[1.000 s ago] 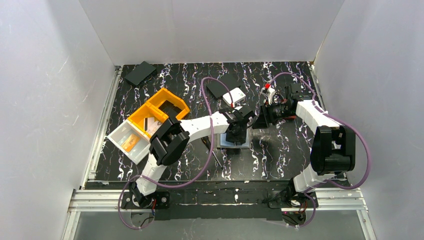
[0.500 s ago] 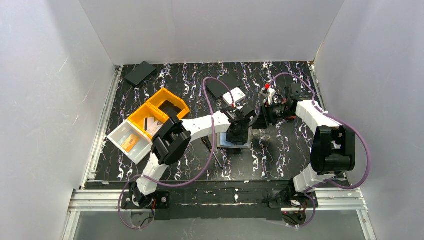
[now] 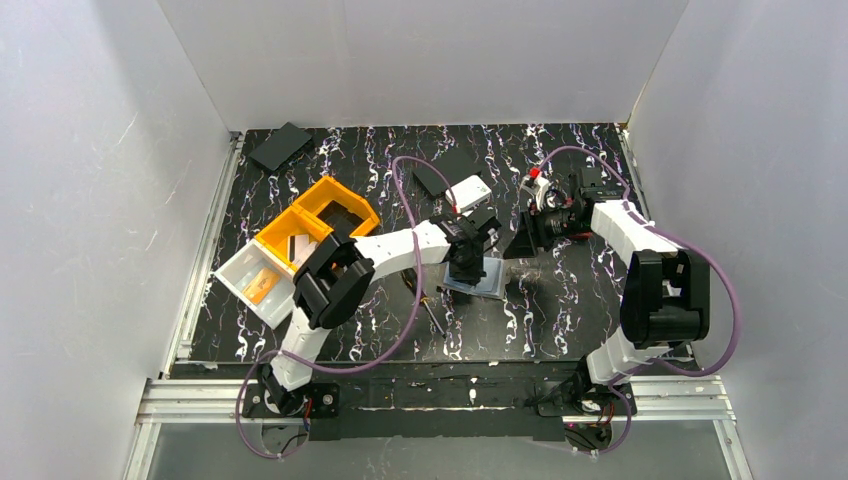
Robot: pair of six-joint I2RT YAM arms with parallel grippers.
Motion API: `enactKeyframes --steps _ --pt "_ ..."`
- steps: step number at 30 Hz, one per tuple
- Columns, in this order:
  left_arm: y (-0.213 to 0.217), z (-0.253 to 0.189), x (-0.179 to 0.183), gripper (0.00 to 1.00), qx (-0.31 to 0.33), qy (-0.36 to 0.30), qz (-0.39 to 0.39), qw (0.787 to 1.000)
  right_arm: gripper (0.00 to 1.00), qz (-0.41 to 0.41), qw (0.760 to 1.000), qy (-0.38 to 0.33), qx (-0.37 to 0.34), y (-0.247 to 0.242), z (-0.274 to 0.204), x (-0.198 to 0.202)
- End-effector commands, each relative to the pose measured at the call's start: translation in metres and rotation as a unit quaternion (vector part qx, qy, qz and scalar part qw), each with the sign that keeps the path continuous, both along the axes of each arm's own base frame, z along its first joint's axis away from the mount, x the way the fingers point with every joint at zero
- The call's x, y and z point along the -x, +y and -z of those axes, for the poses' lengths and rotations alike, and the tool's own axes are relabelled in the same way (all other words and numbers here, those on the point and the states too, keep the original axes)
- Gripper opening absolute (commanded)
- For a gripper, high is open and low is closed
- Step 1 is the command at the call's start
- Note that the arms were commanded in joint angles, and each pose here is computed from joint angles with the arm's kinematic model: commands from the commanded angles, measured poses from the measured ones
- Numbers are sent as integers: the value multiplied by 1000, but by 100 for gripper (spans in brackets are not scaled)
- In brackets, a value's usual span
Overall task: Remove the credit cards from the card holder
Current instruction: Remove the credit card from the card holder.
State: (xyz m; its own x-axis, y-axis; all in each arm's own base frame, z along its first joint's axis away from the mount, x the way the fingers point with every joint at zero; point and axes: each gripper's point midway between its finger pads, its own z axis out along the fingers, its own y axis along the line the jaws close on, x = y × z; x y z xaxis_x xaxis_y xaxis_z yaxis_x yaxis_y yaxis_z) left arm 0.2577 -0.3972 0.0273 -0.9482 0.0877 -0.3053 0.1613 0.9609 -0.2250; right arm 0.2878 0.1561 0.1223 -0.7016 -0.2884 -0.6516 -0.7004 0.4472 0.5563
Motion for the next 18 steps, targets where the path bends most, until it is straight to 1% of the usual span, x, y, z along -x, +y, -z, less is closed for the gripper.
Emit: enactKeyframes --steps 1,5,8,12,18 --pt "15 12 5 0 12 22 -17 1000 62 -25 999 27 -20 13 7 12" --pt "10 10 6 0 51 39 -24 998 59 -46 998 47 -9 25 17 20" --pt "9 11 7 0 63 47 -29 997 54 -53 997 51 1 28 21 23" --pt "7 14 9 0 83 60 -36 994 51 -63 996 54 5 29 24 28" --pt "7 14 9 0 115 74 -53 989 46 -121 990 70 35 23 30 41"
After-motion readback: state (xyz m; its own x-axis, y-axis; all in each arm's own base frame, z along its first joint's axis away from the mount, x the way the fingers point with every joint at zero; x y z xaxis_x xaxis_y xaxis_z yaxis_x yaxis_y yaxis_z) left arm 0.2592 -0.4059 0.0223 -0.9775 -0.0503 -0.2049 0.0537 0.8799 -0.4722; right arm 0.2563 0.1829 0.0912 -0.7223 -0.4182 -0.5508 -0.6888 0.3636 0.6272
